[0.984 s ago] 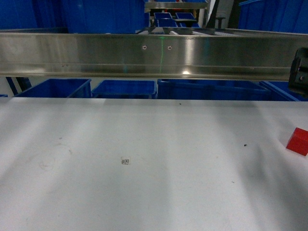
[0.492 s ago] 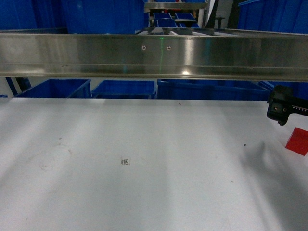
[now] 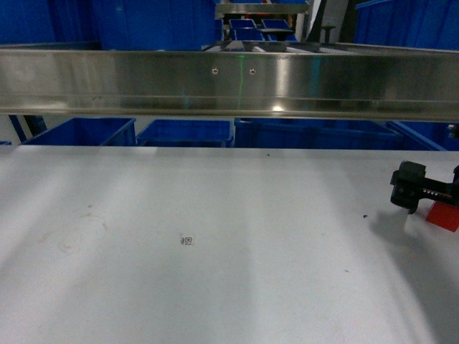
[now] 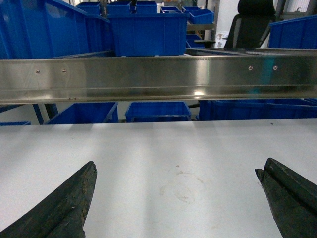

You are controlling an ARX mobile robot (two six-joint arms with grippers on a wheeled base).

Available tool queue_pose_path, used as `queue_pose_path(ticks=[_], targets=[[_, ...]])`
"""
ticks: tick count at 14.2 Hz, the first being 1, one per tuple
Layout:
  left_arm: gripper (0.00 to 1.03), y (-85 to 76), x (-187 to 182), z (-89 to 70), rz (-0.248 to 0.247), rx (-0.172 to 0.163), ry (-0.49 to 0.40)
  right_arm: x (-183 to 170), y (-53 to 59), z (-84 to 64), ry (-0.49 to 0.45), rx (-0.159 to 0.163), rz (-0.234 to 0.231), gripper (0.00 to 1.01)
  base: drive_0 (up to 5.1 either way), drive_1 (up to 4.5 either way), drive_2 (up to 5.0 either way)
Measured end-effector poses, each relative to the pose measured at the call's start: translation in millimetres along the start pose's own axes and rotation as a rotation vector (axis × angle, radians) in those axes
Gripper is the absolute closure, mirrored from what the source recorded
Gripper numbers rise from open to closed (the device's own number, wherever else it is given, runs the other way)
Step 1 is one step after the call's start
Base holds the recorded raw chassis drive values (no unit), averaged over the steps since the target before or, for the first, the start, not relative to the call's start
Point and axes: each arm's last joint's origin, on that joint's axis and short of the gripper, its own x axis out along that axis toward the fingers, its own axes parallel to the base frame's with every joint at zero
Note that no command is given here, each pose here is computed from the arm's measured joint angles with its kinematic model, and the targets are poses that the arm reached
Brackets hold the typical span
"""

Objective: Place magnetic block on left shelf second layer

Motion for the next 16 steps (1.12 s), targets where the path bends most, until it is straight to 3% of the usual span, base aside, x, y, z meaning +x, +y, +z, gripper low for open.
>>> queue_pose_path(ticks=[3, 4, 5, 7, 10, 13, 14, 15, 16], targets=[[0.05, 0.0, 0, 0.0, 0.000, 0.000, 0.000, 11, 0.7, 4.5, -0.053, 0.026, 0.015, 0.03, 0.0, 0.00, 0.0], [0.05, 0.0, 0, 0.0, 0.000, 0.000, 0.000, 12, 3.9, 6.8, -0.084, 0.025, 0.032, 0.03, 0.0, 0.00, 0.0], [0.05, 0.0, 0, 0.0, 0.000, 0.000, 0.000, 12, 9.5, 6.8, -0.112, 0.004, 0.046, 0.06, 0.0, 0.00, 0.0], [0.05, 0.0, 0, 0.0, 0.000, 0.000, 0.000, 10, 16.7, 3.9, -0.103, -0.025, 0.071, 0.36, 0.0, 0.00, 0.0], [0.05, 0.0, 0, 0.0, 0.000, 0.000, 0.000, 8, 13.1, -0.8, -0.080, -0.035, 0.062, 0.68, 0.0, 0.00, 0.0], [0.05, 0.0, 0, 0.0, 0.000, 0.000, 0.000, 2, 13.5, -10.3, -0.091, -0.076, 0.069, 0.68, 0.0, 0.00, 0.0], [0.05, 0.0, 0, 0.0, 0.000, 0.000, 0.000, -6, 18.0, -15.3, -0.121, -0.113, 0.117, 0.68, 0.0, 0.00, 0.0], [0.05, 0.0, 0, 0.0, 0.000, 0.000, 0.000, -25, 26.6, -14.8, -0.171, -0.170, 0.203, 0.68, 0.0, 0.00, 0.0], [0.05, 0.0, 0, 0.0, 0.000, 0.000, 0.000, -57, 34.8, -4.1, -0.243, -0.214, 0.311, 0.68, 0.0, 0.00, 0.0]])
